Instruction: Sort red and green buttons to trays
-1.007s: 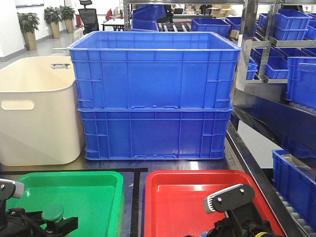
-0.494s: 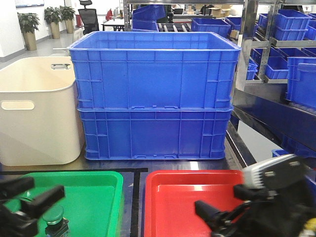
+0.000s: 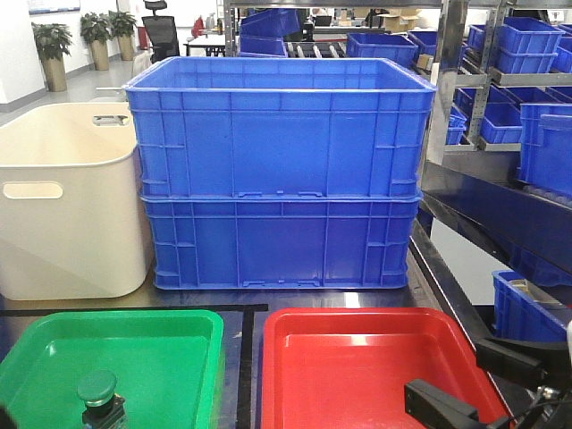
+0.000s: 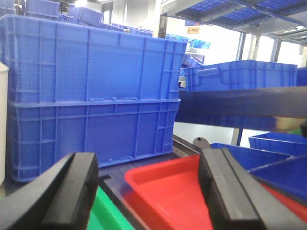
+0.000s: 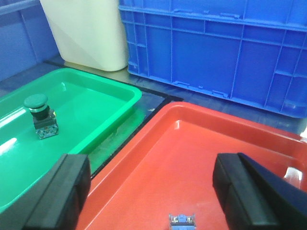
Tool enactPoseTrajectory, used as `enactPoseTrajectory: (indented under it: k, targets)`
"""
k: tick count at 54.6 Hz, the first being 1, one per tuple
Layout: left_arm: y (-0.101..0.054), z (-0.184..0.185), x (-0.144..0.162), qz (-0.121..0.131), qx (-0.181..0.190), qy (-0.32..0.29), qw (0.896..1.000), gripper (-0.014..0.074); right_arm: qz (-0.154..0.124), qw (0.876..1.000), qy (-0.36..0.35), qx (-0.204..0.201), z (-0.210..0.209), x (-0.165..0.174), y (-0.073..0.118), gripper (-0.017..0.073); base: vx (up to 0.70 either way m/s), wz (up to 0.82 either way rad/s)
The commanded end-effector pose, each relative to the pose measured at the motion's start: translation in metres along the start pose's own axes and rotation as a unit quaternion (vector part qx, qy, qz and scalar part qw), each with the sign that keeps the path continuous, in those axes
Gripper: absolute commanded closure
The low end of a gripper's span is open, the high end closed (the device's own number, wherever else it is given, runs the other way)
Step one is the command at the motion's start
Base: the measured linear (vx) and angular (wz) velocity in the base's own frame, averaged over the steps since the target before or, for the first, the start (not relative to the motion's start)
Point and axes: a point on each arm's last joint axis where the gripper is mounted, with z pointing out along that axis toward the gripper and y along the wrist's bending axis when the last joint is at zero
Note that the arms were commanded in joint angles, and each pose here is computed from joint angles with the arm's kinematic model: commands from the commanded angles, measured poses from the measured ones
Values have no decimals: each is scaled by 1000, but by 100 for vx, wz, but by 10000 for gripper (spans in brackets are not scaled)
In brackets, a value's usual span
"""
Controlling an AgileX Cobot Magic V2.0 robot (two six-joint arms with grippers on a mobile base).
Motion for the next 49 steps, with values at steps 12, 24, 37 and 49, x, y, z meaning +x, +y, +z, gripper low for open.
enactPoseTrajectory:
  k: [12, 24, 37, 49]
  targets:
    - [-7, -8, -8, -14, 18, -33, 999, 43, -6, 998, -55, 7, -6, -17, 0, -7, 0, 0]
    - [-7, -8, -8, -14, 18, -33, 999, 43, -6, 998, -55, 7, -6, -17, 0, -7, 0, 0]
    - [-2, -8, -5, 3, -11, -32, 999, 59, -6, 998, -55, 7, -6, -17, 0, -7, 0, 0]
    - [26, -14, -12, -32, -163, -78, 983, 188, -6, 998, -55, 7, -6, -17, 0, -7, 0, 0]
